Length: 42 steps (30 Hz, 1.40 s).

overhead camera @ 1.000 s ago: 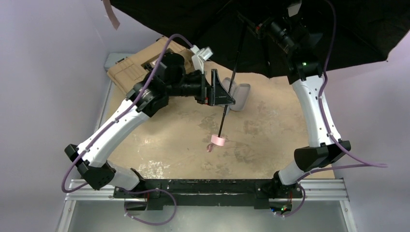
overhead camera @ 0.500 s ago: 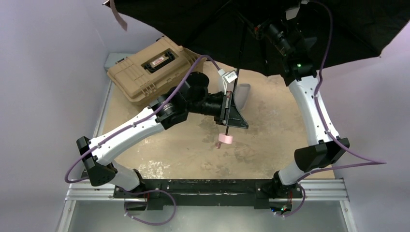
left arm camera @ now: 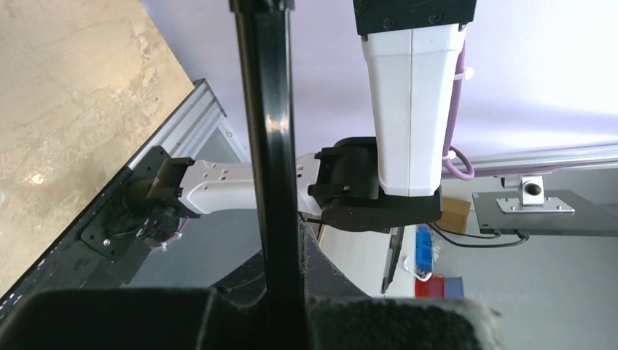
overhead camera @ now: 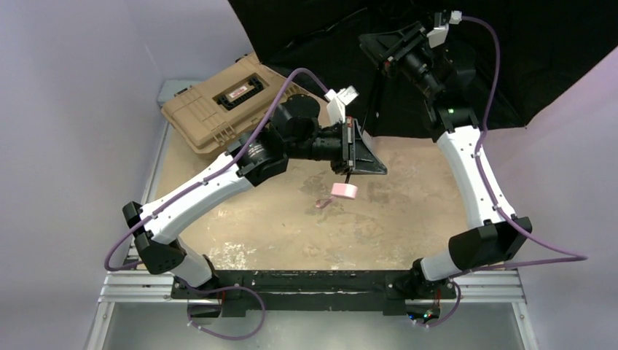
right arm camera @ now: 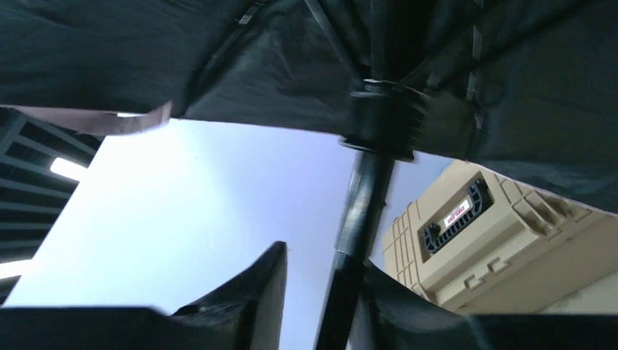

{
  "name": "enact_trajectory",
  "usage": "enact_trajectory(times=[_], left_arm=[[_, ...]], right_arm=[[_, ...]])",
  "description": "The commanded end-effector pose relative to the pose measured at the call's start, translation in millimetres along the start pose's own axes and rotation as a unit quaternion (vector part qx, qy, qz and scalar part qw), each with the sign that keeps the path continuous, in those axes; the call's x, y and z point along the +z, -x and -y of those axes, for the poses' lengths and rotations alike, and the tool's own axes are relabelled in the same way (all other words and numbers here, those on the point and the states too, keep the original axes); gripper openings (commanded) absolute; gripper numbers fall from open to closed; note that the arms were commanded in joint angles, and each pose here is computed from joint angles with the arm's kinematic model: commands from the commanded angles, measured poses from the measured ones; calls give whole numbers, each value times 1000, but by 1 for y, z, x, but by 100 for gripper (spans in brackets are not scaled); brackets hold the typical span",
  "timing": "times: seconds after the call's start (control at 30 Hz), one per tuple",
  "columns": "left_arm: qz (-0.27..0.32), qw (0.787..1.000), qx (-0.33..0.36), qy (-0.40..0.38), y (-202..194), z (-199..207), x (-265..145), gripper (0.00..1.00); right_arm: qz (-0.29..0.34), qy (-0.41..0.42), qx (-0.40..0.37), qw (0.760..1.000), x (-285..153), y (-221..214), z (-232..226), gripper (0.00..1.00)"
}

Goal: Open the umbrella

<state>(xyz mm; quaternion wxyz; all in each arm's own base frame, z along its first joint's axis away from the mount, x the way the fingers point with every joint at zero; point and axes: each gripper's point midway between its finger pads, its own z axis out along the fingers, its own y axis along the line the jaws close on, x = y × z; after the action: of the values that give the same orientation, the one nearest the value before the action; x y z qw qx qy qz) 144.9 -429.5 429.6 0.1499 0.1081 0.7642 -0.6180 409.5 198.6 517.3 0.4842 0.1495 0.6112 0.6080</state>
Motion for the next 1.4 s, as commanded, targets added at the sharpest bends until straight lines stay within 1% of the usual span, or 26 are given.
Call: enact_trajectory(times=[0.0,0.03,0.13,0.2,0.37,0.5,0.57,0.63,0.8,0.9,0.97,1.07,1.17,1.23,1.27,1.37], left_arm=[[43,997,40,-56,22,39,-3,0],[41,997,43,-57,21,40,-3,0],[25,997,50,-59,14,40,-4,0],[11,996,59,-59,4,38,-5,0],[-26,995,84,-40,-23,27,-8,0],[-50,994,89,-27,-44,13,-11,0],[-63,994,94,-12,-53,3,-13,0],[-74,993,94,0,-62,-9,-16,0],[-118,986,86,76,-94,-69,-18,0],[-141,980,77,120,-112,-107,-16,0],[-156,975,70,141,-122,-127,-13,0],[-179,970,56,155,-134,-147,-8,0],[-198,965,43,168,-142,-159,-5,0],[-200,965,43,166,-142,-158,-2,0],[-199,965,47,164,-140,-155,0,0],[-188,966,72,165,-125,-137,1,0]], right_arm=[[18,32,-34,999,-18,14,-29,25],[25,29,-35,999,-18,20,-27,24],[52,28,-33,998,-18,42,-21,24],[77,38,-24,996,-16,68,-19,24],[143,89,-10,986,-14,135,-31,25],[168,124,-7,978,-7,168,-49,22],[184,138,-9,973,-7,179,-58,17],[197,155,-6,968,-8,188,-67,14],[246,204,6,948,-15,215,-98,8],[285,251,28,925,-27,233,-125,0],[315,277,54,906,-36,247,-135,0],[362,299,90,878,-50,266,-140,0],[392,309,107,860,-61,277,-146,0],[397,316,111,855,-64,277,-148,0],[391,317,108,857,-65,274,-150,0],[356,309,86,878,-61,252,-152,0]])
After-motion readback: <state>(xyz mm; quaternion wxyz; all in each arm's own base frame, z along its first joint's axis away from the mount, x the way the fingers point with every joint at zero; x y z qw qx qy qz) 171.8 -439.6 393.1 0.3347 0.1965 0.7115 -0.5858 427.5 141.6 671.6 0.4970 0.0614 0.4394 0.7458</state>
